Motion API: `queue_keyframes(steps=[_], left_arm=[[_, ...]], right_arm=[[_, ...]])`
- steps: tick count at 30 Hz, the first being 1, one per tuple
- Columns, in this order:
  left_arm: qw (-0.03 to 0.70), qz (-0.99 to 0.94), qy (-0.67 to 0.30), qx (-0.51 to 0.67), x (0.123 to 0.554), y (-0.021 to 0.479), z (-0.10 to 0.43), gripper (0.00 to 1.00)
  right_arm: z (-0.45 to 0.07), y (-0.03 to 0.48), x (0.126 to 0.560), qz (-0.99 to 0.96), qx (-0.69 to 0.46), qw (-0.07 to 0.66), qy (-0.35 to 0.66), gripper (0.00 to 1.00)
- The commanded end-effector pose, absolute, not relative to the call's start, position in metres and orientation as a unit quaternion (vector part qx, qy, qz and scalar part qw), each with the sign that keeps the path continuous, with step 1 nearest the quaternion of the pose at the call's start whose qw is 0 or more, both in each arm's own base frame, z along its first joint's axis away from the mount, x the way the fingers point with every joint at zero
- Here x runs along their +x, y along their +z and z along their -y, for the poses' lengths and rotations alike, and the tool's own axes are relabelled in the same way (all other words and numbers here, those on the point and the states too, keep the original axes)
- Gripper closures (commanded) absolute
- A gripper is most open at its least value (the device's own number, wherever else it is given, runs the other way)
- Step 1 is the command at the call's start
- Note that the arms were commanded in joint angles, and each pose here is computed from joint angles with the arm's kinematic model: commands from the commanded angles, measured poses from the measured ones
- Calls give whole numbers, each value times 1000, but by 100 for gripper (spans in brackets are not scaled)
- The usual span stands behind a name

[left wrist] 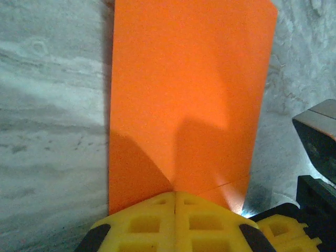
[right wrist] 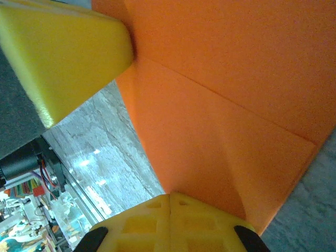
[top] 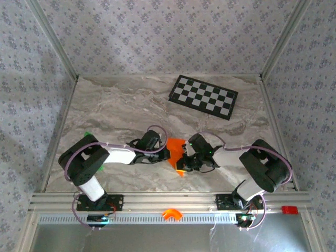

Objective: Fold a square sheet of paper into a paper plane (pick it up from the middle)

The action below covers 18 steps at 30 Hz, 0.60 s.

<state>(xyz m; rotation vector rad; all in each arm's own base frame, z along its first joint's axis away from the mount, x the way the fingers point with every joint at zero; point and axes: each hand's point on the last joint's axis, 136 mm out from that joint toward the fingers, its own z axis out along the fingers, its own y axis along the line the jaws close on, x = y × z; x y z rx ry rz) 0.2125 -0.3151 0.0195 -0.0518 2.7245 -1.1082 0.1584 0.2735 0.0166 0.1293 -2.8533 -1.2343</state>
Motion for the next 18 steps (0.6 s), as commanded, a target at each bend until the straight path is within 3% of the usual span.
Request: queue_keyframes(steps=[1,11,18], left_arm=[[86,-939,-329,-44,203,-13,293,97],[80,-940,-328,-44,196,-16,289,98],[78,-941,-328,-43,196,-17,290,99]], right_arm=[[-253,0,143,939,24,48,-338,100],[-292,22,181,928,13,-25,-370,98],[-292,16,177,938,27,-16,-345,96]])
